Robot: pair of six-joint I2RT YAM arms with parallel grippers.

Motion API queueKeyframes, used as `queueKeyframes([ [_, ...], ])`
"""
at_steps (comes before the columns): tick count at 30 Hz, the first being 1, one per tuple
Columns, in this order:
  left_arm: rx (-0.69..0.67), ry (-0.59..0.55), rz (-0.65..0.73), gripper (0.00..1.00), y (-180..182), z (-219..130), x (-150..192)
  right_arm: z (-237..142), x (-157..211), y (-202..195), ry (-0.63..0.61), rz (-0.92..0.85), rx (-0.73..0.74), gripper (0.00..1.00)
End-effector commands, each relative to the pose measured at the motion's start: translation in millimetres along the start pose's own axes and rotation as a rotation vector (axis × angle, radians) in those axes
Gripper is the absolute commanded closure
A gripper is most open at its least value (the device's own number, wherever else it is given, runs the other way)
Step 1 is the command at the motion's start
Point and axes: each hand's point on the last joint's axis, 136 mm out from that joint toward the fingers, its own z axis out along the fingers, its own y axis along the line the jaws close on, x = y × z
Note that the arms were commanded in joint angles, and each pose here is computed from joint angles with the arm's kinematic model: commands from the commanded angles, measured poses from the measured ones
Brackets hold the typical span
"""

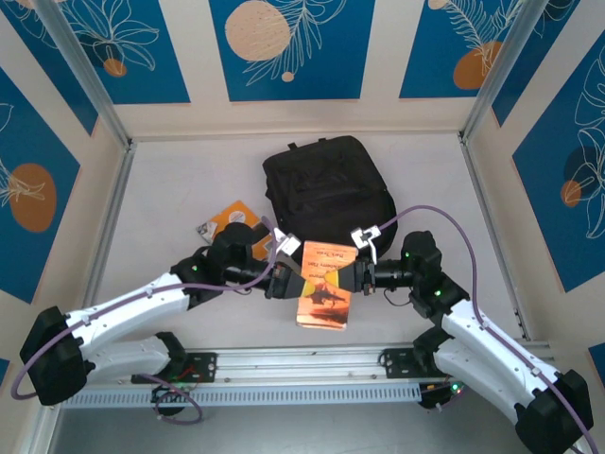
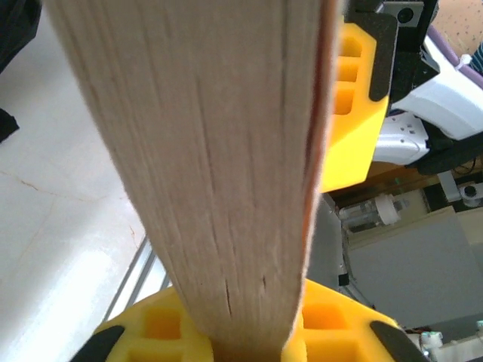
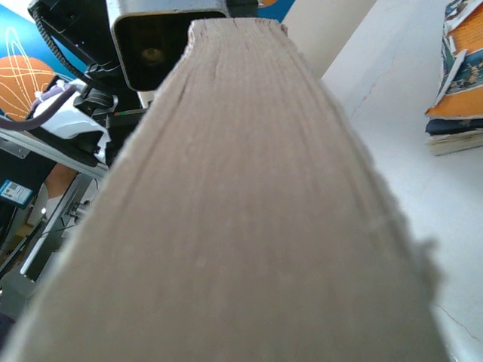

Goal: Pack books, pencil case, and school supplies into a backpack

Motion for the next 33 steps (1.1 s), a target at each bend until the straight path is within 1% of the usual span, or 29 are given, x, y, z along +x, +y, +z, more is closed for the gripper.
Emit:
queueKeyframes([
  [1, 0.066, -0.047, 0.082, 1.00, -19, 3, -14, 1, -7, 16, -0.003, -0.076, -0.035, 1.00],
  [2, 0.051, -0.066, 0.090, 1.00, -19, 1, -17, 0, -9, 12, -0.020, -0.073, -0.008, 1.00],
  [3, 0.032, -0.092, 0.096, 1.00, -17, -1, -20, -1, -12, 7, -0.043, -0.071, 0.020, 0.92],
  [4, 0.015, -0.120, 0.103, 1.00, -17, -5, -24, -3, -15, 2, -0.069, -0.069, 0.050, 0.80],
  [5, -0.008, -0.158, 0.108, 1.00, -15, -8, -28, -6, -18, -6, -0.108, -0.059, 0.093, 0.64],
  [6, -0.032, -0.205, 0.108, 1.00, -12, -12, -33, -9, -22, -14, -0.147, -0.048, 0.135, 0.53],
  [9, -0.110, -0.380, 0.070, 1.00, 2, -28, -51, -22, -33, -38, -0.288, 0.026, 0.235, 0.37],
  [11, -0.148, -0.519, 0.025, 1.00, 9, -46, -64, -29, -37, -51, -0.382, 0.101, 0.251, 0.28],
  [13, -0.174, -0.688, -0.069, 1.00, 20, -69, -74, -33, -38, -62, -0.452, 0.175, 0.245, 0.24],
  [15, -0.171, -0.854, -0.195, 1.00, 37, -90, -78, -35, -39, -67, -0.506, 0.237, 0.214, 0.20],
  [17, -0.171, -0.939, -0.286, 1.00, 50, -102, -76, -37, -40, -69, -0.546, 0.278, 0.194, 0.18],
  [19, -0.177, -0.967, -0.330, 1.00, 56, -106, -74, -36, -40, -68, -0.577, 0.299, 0.175, 0.15],
  [23, -0.121, -0.991, -0.397, 1.00, 57, -107, -73, -32, -41, -67, -0.620, 0.325, 0.174, 0.08],
  [27, -0.114, -0.991, -0.471, 1.00, 65, -106, -69, -28, -47, -59, -0.654, 0.321, 0.161, 0.06],
  [30, -0.116, -0.986, -0.536, 1.00, 71, -104, -66, -18, -50, -50, -0.628, 0.305, 0.154, 0.06],
  [33, -0.100, -0.970, -0.565, 1.00, 70, -99, -66, -9, -50, -51, -0.613, 0.309, 0.161, 0.06],
])
